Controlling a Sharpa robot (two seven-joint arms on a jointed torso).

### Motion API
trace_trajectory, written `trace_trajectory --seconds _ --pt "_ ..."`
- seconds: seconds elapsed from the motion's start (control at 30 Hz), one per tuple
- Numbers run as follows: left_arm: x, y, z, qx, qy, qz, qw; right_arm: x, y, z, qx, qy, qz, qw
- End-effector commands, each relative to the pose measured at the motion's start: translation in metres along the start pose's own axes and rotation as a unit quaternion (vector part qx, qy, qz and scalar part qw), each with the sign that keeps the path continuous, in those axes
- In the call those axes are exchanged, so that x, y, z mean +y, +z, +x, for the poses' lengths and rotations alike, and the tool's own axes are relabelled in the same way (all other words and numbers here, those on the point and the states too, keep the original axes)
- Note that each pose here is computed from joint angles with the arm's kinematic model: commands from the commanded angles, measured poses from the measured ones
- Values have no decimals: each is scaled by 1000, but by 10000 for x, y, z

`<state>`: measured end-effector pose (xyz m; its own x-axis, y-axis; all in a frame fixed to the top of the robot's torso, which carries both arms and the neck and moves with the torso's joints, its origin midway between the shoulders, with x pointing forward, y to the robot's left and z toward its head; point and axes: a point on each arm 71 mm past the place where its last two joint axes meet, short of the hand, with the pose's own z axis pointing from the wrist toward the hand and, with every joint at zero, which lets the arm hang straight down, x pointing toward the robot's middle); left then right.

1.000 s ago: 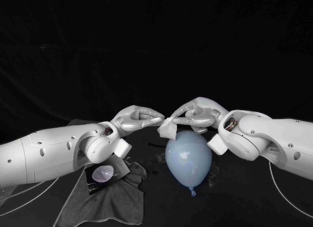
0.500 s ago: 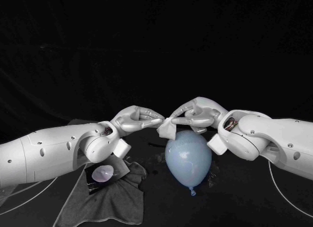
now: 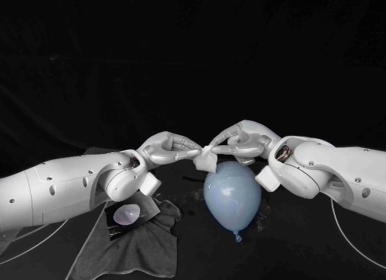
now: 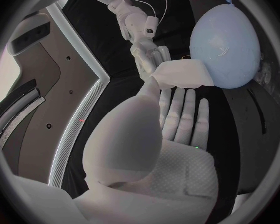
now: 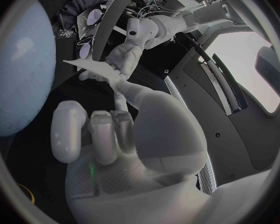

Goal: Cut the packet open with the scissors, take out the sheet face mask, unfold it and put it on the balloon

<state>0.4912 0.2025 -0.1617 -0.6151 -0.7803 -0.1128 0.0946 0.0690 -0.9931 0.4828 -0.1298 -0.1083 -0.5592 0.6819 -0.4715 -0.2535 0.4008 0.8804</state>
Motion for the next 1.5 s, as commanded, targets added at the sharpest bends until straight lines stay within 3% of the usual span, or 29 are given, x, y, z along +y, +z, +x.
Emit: trace_trajectory --seconds 0.03,0.73,1.5 --pt "-11 6 17 2 14 1 1000 18 3 17 9 -4 -8 1000" --pt "-29 9 67 11 4 6 1000 14 17 34 12 -7 -6 1000" --pt "-37 -11 74 12 -70 8 997 -25 29 -3 5 -20 3 1000"
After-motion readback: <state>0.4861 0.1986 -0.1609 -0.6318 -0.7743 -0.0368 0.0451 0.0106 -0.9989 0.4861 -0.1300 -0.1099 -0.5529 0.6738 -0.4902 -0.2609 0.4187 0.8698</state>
